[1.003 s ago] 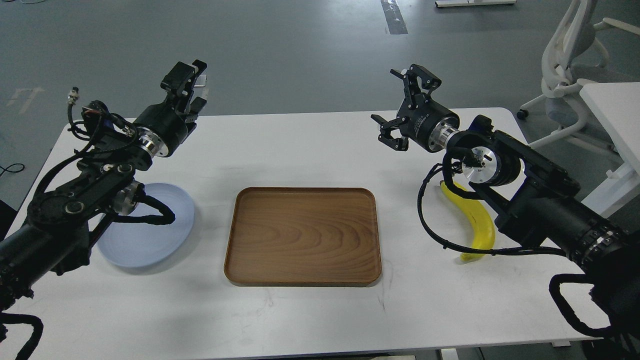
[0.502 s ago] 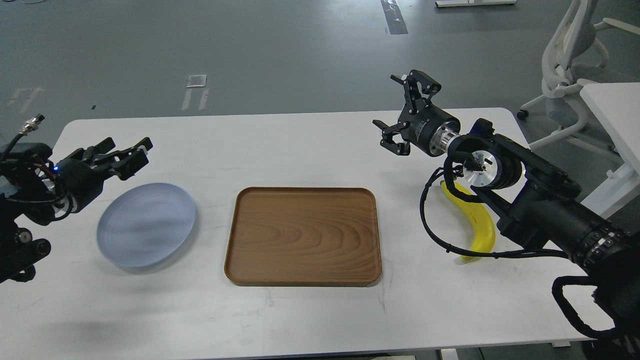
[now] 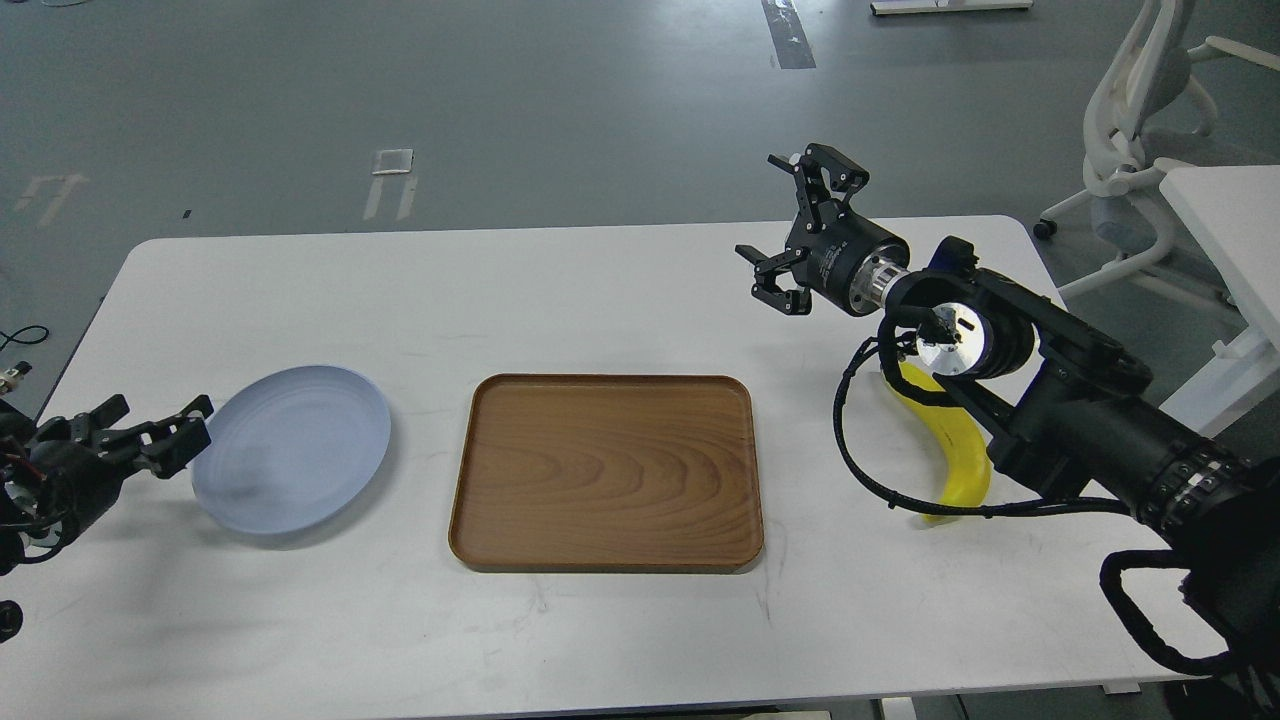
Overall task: Place banana on plate with both arms
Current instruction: 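Lower the left gripper to the edge of the light blue plate, then grasp the plate rim with the left gripper and lift it toward the tray, then set the plate down on the wooden tray and open the left gripper, then raise the left arm away and lower the right gripper to the banana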
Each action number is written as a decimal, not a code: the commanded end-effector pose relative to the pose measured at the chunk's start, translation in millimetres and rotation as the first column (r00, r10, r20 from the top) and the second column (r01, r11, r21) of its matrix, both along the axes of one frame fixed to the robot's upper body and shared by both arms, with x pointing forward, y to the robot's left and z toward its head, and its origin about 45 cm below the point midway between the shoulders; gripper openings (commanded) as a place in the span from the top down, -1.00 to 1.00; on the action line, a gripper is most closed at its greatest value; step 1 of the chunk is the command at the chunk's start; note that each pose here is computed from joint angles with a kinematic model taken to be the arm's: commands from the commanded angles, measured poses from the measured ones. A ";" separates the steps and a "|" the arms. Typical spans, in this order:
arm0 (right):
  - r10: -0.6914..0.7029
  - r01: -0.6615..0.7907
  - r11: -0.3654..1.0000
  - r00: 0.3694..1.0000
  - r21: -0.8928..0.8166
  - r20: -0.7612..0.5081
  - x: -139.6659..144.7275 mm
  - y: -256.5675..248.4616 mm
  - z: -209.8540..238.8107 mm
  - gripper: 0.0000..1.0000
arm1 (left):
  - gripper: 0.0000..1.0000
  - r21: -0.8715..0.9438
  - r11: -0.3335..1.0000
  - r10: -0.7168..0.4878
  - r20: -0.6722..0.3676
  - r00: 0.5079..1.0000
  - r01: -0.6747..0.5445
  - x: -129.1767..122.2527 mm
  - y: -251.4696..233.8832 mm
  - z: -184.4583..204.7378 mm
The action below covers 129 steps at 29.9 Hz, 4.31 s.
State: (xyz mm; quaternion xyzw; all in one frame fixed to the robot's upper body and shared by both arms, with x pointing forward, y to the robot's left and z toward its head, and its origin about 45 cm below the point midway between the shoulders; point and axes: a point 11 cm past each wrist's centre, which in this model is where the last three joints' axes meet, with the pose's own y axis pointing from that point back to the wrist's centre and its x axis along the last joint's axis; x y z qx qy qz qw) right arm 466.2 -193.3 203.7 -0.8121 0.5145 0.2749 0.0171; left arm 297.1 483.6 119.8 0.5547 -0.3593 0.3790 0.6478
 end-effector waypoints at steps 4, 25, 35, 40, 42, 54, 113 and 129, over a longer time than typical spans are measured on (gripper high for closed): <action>-0.004 0.004 1.000 1.000 -0.006 -0.004 -0.8 -2.6 -2.2 -1.00 | -0.80 -0.021 1.000 0.014 -0.005 1.000 -0.014 -4.2 -2.7 -5.6; -0.011 0.011 1.000 1.000 -0.011 -0.006 -0.4 -4.8 -2.3 -1.00 | 0.41 -0.044 0.999 0.017 -0.055 0.998 -0.019 -17.5 -10.2 -32.2; -0.016 0.015 1.000 1.000 -0.013 -0.008 -0.6 -5.4 -3.2 -1.00 | 1.00 -0.069 0.998 -0.013 -0.034 0.999 0.011 -14.9 -17.9 -31.1; -0.014 0.014 1.000 1.000 -0.011 -0.003 0.5 -4.1 -1.0 -1.00 | 1.00 -0.084 0.996 -0.029 -0.016 0.999 0.028 -10.3 -21.2 -26.0; -0.014 0.014 1.000 1.000 -0.010 -0.002 0.9 -4.0 -0.1 -1.00 | 1.00 -0.094 0.995 -0.032 -0.009 0.999 0.031 -8.7 -22.5 -24.4; -0.027 0.028 1.000 0.998 -0.007 0.048 13.6 -7.7 25.3 -1.00 | 1.00 -0.308 0.918 -0.209 0.158 0.965 0.249 52.7 -130.5 23.8; 0.173 -0.122 0.846 0.984 -0.520 0.052 -4.6 -53.4 -5.1 -0.98 | -0.95 -0.836 0.495 -0.106 0.210 0.972 0.235 128.3 -284.6 144.2; 0.617 -0.232 -0.400 0.646 -0.886 -0.448 -85.2 -171.8 -51.8 -0.87 | -0.96 -0.939 -0.126 0.037 -0.326 0.945 -0.319 164.6 -208.7 147.6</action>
